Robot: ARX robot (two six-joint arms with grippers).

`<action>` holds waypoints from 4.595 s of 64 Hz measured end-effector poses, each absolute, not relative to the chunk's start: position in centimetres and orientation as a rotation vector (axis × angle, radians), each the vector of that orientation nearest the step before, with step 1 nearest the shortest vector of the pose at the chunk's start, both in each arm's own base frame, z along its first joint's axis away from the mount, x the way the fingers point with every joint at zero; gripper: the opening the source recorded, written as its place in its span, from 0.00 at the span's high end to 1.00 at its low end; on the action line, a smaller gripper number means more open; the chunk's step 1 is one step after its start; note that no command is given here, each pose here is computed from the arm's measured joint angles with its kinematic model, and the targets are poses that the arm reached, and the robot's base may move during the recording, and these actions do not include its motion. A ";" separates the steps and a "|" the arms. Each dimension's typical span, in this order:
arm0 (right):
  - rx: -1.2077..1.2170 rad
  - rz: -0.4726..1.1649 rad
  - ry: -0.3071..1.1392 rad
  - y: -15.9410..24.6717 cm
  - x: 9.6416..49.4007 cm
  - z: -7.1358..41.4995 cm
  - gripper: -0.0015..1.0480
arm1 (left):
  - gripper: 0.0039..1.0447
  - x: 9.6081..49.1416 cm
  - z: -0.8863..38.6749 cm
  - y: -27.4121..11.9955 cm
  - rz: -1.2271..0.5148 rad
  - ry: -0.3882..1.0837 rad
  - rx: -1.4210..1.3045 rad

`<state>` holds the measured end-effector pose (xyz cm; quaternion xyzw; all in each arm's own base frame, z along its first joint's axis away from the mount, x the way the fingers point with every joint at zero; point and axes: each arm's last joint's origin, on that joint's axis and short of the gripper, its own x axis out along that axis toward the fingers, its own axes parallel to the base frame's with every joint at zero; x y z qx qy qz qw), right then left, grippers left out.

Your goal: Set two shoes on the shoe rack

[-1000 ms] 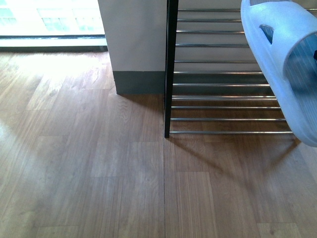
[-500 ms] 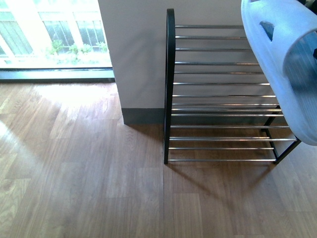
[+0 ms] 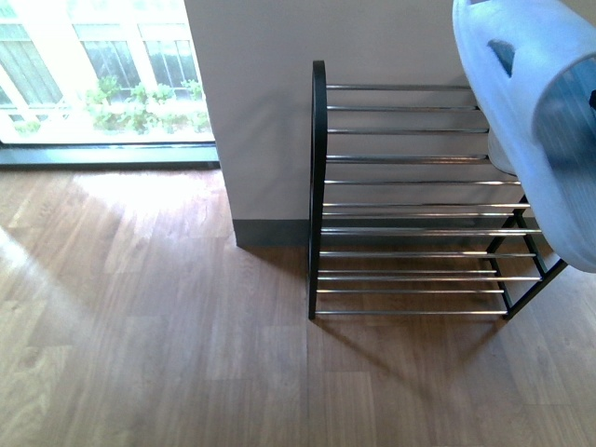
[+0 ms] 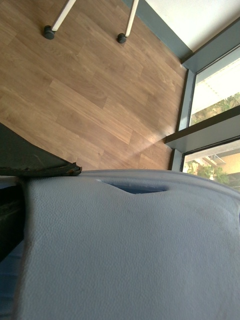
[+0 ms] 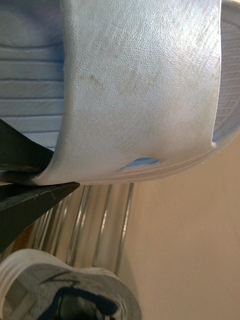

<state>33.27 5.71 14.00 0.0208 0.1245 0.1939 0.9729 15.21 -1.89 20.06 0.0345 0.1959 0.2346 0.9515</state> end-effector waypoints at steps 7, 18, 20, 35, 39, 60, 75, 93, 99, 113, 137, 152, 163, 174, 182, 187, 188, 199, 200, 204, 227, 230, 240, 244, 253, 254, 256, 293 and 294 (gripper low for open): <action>0.037 0.353 0.385 8.2 36.7 12.6 0.98 | 0.99 15.2 20.1 -1.9 0.478 0.398 0.070; 0.020 0.232 0.538 11.4 42.1 9.6 0.98 | 0.99 15.2 20.1 -1.9 0.477 0.398 0.070; 0.016 0.211 0.552 11.7 42.8 9.2 0.98 | 0.99 15.2 20.1 -1.9 0.477 0.398 0.070; -0.072 -0.052 0.570 12.4 49.4 5.3 0.98 | 0.99 15.2 20.1 -1.9 0.477 0.398 0.070; -0.093 -0.087 0.563 12.1 50.3 5.0 0.98 | 0.99 15.2 20.1 -1.9 0.477 0.398 0.070; -0.189 -0.186 0.578 10.3 53.1 4.3 0.98 | 0.99 15.2 20.1 -1.9 0.477 0.398 0.070; -0.238 -0.216 0.589 9.4 53.6 3.7 0.92 | 0.99 15.2 20.1 -1.9 0.477 0.398 0.070; -0.163 -0.135 0.539 8.9 51.8 5.2 0.50 | 0.99 15.2 20.1 -1.9 0.477 0.398 0.070; -0.115 -0.088 0.491 8.8 50.4 7.4 0.37 | 0.99 15.2 20.1 -1.9 0.477 0.398 0.070; 0.024 0.106 0.311 8.2 44.4 14.2 0.07 | 0.99 15.2 20.1 -1.9 0.477 0.398 0.070; 0.123 0.338 0.144 3.3 30.1 17.1 0.09 | 0.99 15.2 20.1 -1.9 0.477 0.398 0.070; 0.130 0.313 0.105 1.7 27.3 16.1 0.09 | 0.99 15.2 20.1 -1.9 0.477 0.398 0.070; 0.030 0.009 0.012 1.1 24.7 16.2 0.37 | 0.99 15.2 20.1 -1.9 0.477 0.398 0.070; 0.012 -0.001 0.012 0.1 22.0 16.2 0.66 | 0.99 15.2 20.1 -1.9 0.477 0.398 0.070; 0.007 0.001 0.015 0.0 20.5 16.1 0.84 | 0.99 15.2 20.1 -1.9 0.477 0.398 0.070; 0.004 0.001 0.014 0.0 19.4 16.2 0.99 | 0.99 15.2 20.1 -1.9 0.477 0.398 0.070; 0.004 0.001 0.015 0.0 19.2 16.2 0.98 | 0.99 15.2 20.1 -1.9 0.477 0.398 0.070; 0.003 0.001 0.017 0.0 17.5 16.1 0.98 | 0.99 15.2 20.1 -1.9 0.477 0.398 0.070; 0.003 0.001 0.018 0.0 17.4 16.1 0.98 | 0.99 15.2 20.1 -1.9 0.477 0.398 0.070; 0.003 0.000 0.017 0.0 16.9 16.2 0.98 | 0.99 15.2 20.1 -1.9 0.477 0.398 0.070; 0.003 0.000 0.012 0.0 14.6 16.4 0.98 | 0.99 15.2 20.1 -1.9 0.477 0.398 0.070; 0.003 0.000 0.004 0.0 14.3 16.6 0.98 | 0.99 15.2 20.1 -1.9 0.477 0.398 0.070; 0.003 0.001 -0.005 0.0 13.6 16.9 0.98 | 0.99 15.2 20.1 -1.9 0.477 0.398 0.070; 0.003 0.000 -0.008 0.0 13.4 17.0 0.98 | 0.99 15.2 20.1 -1.9 0.477 0.398 0.070; 0.003 0.000 -0.012 0.0 12.9 17.1 0.98 | 0.99 15.2 20.1 -1.9 0.477 0.398 0.070; 0.003 0.001 -0.013 0.0 12.8 17.1 0.98 | 0.99 15.2 20.1 -1.9 0.477 0.398 0.070; 0.003 0.000 -0.014 0.0 12.6 17.2 0.98 | 0.99 15.2 20.1 -1.9 0.477 0.398 0.070; 0.003 0.000 -0.019 0.0 11.1 17.3 0.98 | 0.99 15.2 20.1 -1.9 0.477 0.398 0.070; 0.003 0.000 -0.019 0.0 11.0 17.3 0.98 | 0.99 15.2 20.1 -1.9 0.477 0.398 0.070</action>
